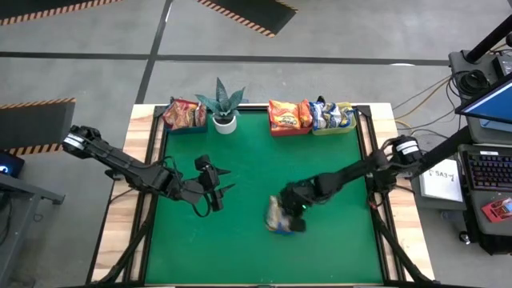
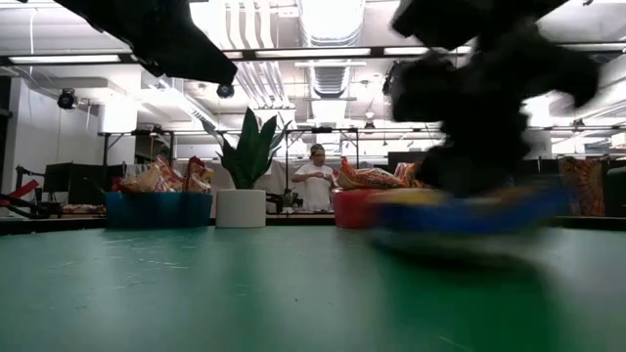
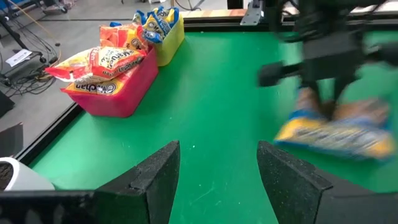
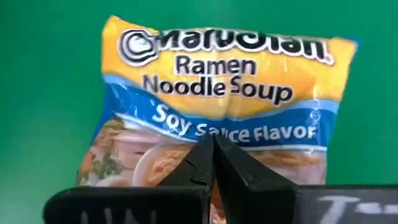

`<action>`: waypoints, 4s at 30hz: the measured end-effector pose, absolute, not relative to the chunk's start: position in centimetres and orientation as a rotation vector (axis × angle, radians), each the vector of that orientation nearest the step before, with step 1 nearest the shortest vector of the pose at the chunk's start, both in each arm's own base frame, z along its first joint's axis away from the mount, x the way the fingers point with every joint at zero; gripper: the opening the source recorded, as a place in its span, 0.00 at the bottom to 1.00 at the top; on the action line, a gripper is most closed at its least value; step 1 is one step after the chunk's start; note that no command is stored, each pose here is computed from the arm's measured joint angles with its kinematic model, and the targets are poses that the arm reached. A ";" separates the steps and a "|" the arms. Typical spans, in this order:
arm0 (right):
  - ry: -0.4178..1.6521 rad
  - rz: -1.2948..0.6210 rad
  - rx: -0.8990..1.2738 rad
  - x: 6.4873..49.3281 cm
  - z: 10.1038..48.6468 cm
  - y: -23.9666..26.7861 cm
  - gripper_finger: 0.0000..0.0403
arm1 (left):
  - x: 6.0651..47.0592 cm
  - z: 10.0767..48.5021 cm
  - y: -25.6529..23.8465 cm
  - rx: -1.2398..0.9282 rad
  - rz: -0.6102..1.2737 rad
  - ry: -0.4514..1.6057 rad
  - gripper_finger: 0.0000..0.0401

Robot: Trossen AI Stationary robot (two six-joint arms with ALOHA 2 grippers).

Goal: Sort Maruchan noodles
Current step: Put the blue noodle pack into the yellow bin

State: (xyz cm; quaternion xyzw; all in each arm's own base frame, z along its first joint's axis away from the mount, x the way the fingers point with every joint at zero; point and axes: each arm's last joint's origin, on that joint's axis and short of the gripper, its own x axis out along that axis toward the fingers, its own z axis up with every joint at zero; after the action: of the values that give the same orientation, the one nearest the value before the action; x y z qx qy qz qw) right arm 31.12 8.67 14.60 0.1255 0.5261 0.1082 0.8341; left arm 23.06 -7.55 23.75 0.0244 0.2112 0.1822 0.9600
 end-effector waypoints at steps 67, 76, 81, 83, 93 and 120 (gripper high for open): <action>0.886 -0.366 0.922 26.4 17.5 1.2 0.56 | 29.7 13.4 -7.1 0.100 0.140 0.665 0.00; 0.886 -0.366 0.920 26.4 17.5 1.2 0.67 | 30.0 13.6 -6.5 0.134 0.127 0.652 0.00; 0.883 -0.372 0.916 26.4 17.4 1.2 0.67 | 30.0 13.7 -6.4 0.140 0.124 0.646 0.00; 0.882 -0.372 0.916 26.4 17.4 1.2 0.67 | 30.0 13.7 -6.4 0.140 0.124 0.646 0.00; 0.875 -0.369 0.917 26.5 17.5 1.2 0.67 | 30.0 13.6 -6.5 0.137 0.122 0.646 0.00; 0.687 -0.382 0.978 25.8 15.5 0.3 0.73 | 30.4 12.3 -7.1 0.012 0.069 0.661 0.00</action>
State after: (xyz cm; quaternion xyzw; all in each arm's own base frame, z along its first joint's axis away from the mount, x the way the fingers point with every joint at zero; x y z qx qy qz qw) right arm 25.81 0.27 15.49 0.4577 0.3214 -0.1785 0.8095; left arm 30.39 -7.11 12.33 0.0057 0.3242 0.0337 0.9454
